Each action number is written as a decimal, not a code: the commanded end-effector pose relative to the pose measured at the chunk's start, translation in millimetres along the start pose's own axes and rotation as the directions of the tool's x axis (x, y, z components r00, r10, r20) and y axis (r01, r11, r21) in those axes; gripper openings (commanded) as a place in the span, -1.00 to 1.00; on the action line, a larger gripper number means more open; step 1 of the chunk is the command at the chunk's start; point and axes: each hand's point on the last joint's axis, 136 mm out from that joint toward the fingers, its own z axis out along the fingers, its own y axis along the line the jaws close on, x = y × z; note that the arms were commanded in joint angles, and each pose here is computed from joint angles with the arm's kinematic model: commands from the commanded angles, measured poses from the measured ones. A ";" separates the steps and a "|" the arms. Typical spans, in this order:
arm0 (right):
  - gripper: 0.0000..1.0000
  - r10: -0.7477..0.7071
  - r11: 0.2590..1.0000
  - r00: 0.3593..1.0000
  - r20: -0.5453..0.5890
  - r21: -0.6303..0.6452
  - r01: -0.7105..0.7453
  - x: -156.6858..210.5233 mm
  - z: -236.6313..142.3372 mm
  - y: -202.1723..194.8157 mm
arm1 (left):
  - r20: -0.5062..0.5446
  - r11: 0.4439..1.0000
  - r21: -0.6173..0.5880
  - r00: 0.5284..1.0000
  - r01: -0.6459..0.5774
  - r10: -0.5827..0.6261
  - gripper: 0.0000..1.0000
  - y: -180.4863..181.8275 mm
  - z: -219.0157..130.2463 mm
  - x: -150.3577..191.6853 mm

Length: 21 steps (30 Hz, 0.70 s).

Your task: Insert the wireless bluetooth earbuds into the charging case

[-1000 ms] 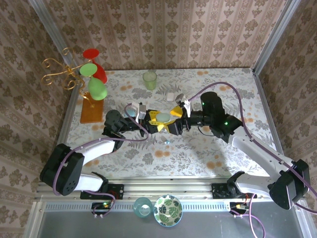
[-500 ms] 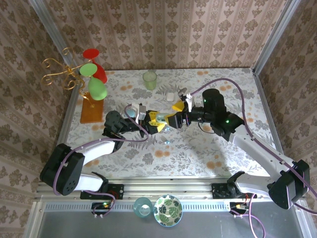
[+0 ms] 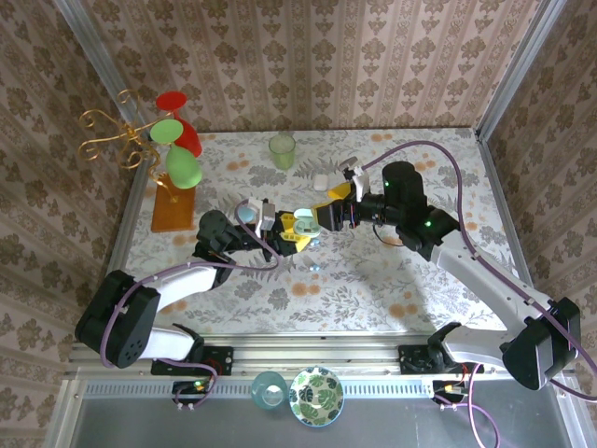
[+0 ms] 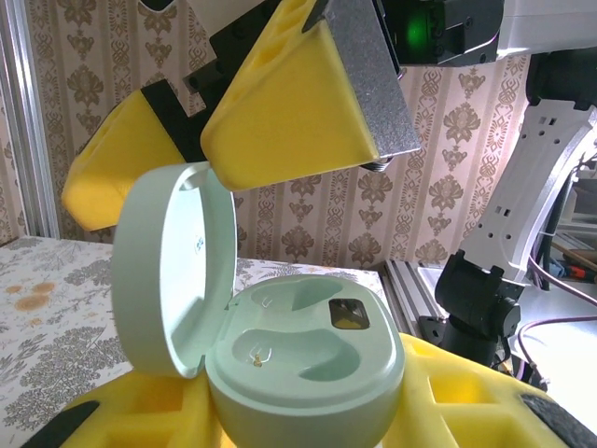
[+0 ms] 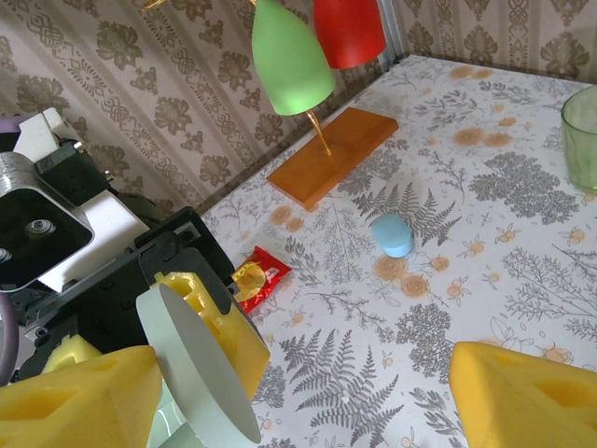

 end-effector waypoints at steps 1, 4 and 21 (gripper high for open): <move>0.62 0.000 0.999 1.000 0.026 0.048 -0.002 -13.3 -7.7 -3.8 | 0.027 0.995 0.039 0.995 -0.096 0.095 -0.45 -11.0 -0.3 -7.5; 0.62 -0.011 1.000 1.000 0.026 0.016 0.011 -13.4 -10.2 3.0 | 0.028 0.995 0.029 0.995 -0.092 0.091 -0.45 -8.7 -0.3 -7.7; 0.76 -0.111 0.993 0.986 0.121 -0.030 0.115 -6.6 -37.0 28.6 | 0.046 0.992 -0.106 0.997 -0.062 0.068 -0.45 21.1 -8.5 -7.6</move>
